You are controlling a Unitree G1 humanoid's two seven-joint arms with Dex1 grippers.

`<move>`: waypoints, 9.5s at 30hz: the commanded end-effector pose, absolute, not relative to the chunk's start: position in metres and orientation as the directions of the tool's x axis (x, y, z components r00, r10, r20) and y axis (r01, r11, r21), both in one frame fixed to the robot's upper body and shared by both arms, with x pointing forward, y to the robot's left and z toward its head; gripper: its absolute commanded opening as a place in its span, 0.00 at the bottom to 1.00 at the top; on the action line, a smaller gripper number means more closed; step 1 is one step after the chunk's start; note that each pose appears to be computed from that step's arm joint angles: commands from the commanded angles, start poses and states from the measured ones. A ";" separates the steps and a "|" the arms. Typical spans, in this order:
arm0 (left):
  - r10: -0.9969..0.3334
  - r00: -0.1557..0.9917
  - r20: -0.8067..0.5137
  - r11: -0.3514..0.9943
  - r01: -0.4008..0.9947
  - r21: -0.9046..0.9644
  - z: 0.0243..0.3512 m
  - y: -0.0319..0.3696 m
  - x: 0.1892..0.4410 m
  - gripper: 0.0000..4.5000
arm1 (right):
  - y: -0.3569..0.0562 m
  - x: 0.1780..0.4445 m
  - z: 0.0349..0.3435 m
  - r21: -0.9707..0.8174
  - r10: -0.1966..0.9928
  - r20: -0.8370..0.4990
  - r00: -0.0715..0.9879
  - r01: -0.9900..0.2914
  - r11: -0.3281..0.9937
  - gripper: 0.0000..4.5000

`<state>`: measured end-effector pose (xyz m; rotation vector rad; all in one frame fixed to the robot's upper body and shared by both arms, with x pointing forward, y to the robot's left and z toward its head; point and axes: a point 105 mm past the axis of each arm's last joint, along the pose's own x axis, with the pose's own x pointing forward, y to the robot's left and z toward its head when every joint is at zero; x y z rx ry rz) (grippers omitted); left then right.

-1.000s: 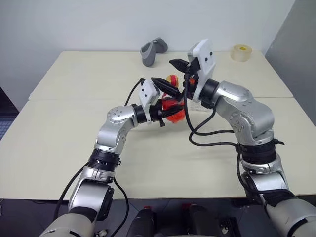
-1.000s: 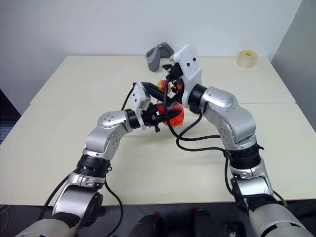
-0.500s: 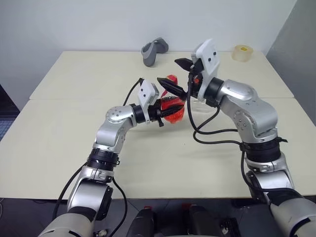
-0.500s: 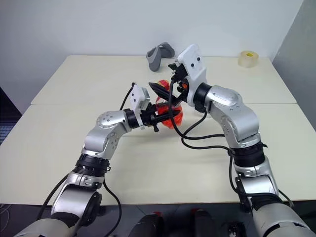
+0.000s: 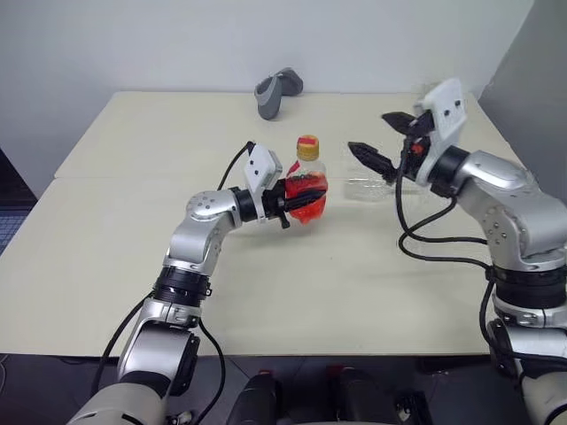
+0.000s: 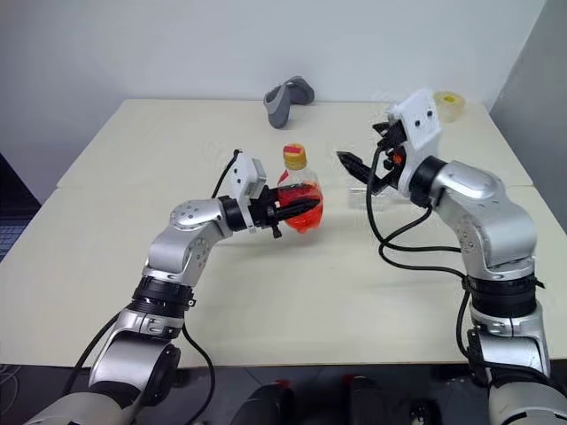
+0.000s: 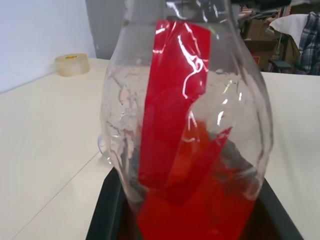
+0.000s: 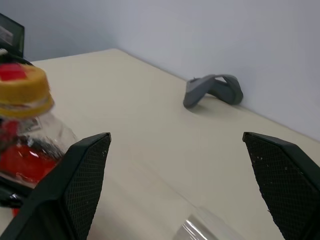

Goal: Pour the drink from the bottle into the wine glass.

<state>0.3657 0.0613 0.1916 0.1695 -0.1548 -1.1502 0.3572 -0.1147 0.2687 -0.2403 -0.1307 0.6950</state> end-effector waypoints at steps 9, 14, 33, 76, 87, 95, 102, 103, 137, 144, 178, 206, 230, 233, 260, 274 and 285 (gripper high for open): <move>-0.926 0.365 0.096 0.377 0.882 0.284 0.215 0.059 0.361 0.26 | -0.065 0.320 0.286 -0.212 0.840 0.113 0.531 -0.813 0.542 1.00; -0.928 0.360 0.097 0.373 0.882 0.288 0.216 0.058 0.361 0.26 | -0.046 0.323 0.290 -0.219 0.856 0.133 0.500 -0.827 0.517 1.00; -0.930 0.357 0.093 0.368 0.883 0.293 0.213 0.059 0.358 0.26 | -0.047 0.347 0.294 -0.297 0.795 0.139 0.591 -0.741 0.602 1.00; -0.933 0.350 0.088 0.359 0.884 0.299 0.214 0.058 0.359 0.26 | -0.037 0.326 0.292 -0.187 0.877 0.149 0.457 -0.858 0.479 1.00; -0.931 0.355 0.087 0.364 0.883 0.297 0.213 0.059 0.360 0.26 | -0.035 0.334 0.297 -0.195 0.871 0.168 0.462 -0.850 0.488 0.49; -0.933 0.350 0.085 0.359 0.884 0.300 0.213 0.058 0.360 0.26 | -0.036 0.330 0.298 -0.195 0.880 0.166 0.445 -0.860 0.472 0.28; -0.960 0.279 0.037 0.277 0.911 0.307 0.202 0.061 0.341 0.26 | -0.044 0.306 0.315 -0.185 0.949 0.142 0.281 -0.934 0.304 0.28; -0.962 0.274 0.024 0.268 0.913 0.307 0.199 0.062 0.339 0.26 | -0.045 0.307 0.316 -0.189 0.949 0.134 0.285 -0.933 0.307 0.28; -0.988 0.157 -0.003 0.151 0.953 0.262 0.186 0.052 0.308 0.25 | -0.066 0.308 0.328 -0.354 0.967 0.061 0.249 -0.900 0.254 0.28; -0.983 0.183 0.006 0.178 0.946 0.273 0.189 0.056 0.313 0.25 | -0.082 0.308 0.326 -0.288 0.943 0.082 0.321 -0.899 0.331 0.28; -0.958 0.281 0.052 0.284 0.913 0.293 0.194 0.049 0.335 0.24 | -0.178 0.340 0.076 -0.001 0.085 -0.173 0.981 -0.086 0.996 0.63; -0.438 0.872 0.217 0.883 0.372 0.286 0.229 0.166 0.430 0.24 | -0.065 0.282 0.230 -0.151 0.850 0.082 0.520 -0.837 0.526 1.00; -0.135 0.979 0.155 0.990 0.128 0.054 0.147 0.230 0.434 0.24 | -0.042 0.305 0.236 -0.191 0.823 0.167 0.542 -0.801 0.567 1.00; -0.136 0.980 0.143 0.990 0.129 0.057 0.141 0.230 0.434 0.24 | -0.043 0.306 0.236 -0.193 0.819 0.167 0.549 -0.797 0.573 1.00; -0.160 0.985 0.063 0.977 0.149 0.152 0.153 0.259 0.366 1.00 | -0.069 0.305 0.218 -0.232 0.766 0.110 0.634 -0.733 0.640 1.00; -0.742 0.663 -0.099 0.639 0.744 0.196 0.163 0.150 0.326 1.00 | -0.141 0.351 0.174 -0.716 0.490 -0.086 0.867 -0.396 0.575 1.00; -0.889 0.454 -0.052 0.435 0.876 0.211 0.165 0.082 0.338 1.00 | -0.180 0.404 0.151 -0.935 0.328 -0.119 0.937 -0.217 0.281 1.00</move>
